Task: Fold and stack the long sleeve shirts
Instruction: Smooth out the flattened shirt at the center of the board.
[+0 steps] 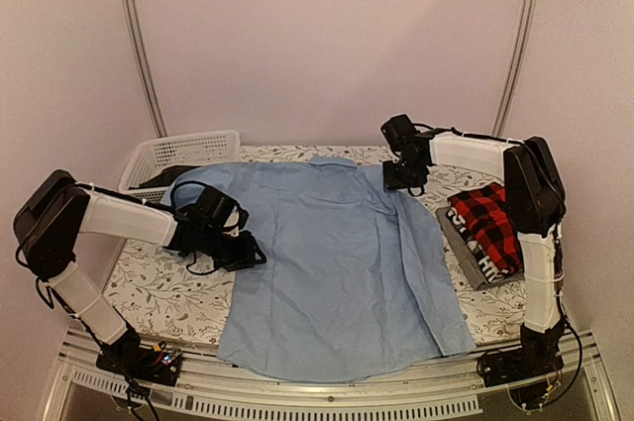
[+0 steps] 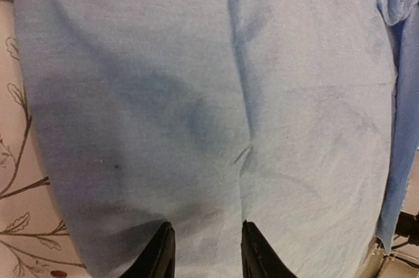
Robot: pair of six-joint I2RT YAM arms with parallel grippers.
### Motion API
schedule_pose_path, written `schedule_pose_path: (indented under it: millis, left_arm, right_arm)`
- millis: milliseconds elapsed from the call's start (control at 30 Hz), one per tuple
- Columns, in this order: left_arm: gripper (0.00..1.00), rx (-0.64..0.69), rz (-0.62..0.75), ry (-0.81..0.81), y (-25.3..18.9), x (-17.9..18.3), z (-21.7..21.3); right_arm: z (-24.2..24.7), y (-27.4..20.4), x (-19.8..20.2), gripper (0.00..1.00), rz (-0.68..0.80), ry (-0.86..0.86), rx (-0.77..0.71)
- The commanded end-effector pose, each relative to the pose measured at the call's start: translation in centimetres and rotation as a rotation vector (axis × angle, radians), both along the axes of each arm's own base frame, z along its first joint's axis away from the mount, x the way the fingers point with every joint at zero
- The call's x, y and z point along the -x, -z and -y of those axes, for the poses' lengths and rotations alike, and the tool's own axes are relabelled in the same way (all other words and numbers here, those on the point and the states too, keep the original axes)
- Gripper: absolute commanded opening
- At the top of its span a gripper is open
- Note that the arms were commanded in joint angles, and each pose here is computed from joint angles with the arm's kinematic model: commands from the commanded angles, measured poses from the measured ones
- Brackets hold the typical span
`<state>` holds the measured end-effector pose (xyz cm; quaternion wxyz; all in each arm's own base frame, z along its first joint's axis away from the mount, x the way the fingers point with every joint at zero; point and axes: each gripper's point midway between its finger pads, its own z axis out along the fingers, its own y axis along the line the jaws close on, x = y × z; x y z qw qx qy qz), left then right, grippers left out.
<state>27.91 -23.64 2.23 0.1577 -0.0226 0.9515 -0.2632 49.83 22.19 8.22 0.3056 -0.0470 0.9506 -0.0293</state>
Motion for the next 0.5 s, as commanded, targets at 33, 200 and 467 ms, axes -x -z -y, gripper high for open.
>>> schedule_pose_path:
  millis: [33, 200, 467]
  left_arm:
    - [0.34, 0.023, 0.04, 0.014, -1.7, -0.5, 0.6]
    - [0.35, 0.04, 0.078, 0.026, -3.6, -1.3, 1.2]
    - [0.35, 0.064, 0.116, 0.054, -5.4, -2.1, 2.0]
  right_arm:
    - [-1.9, -2.9, 2.1, 0.62, 0.018, -0.055, -0.069]
    - [-3.3, -5.3, 6.5, 0.8, 0.035, -0.099, -0.103]
    - [-4.3, -4.5, 16.1, 0.91, -0.019, -0.134, -0.093]
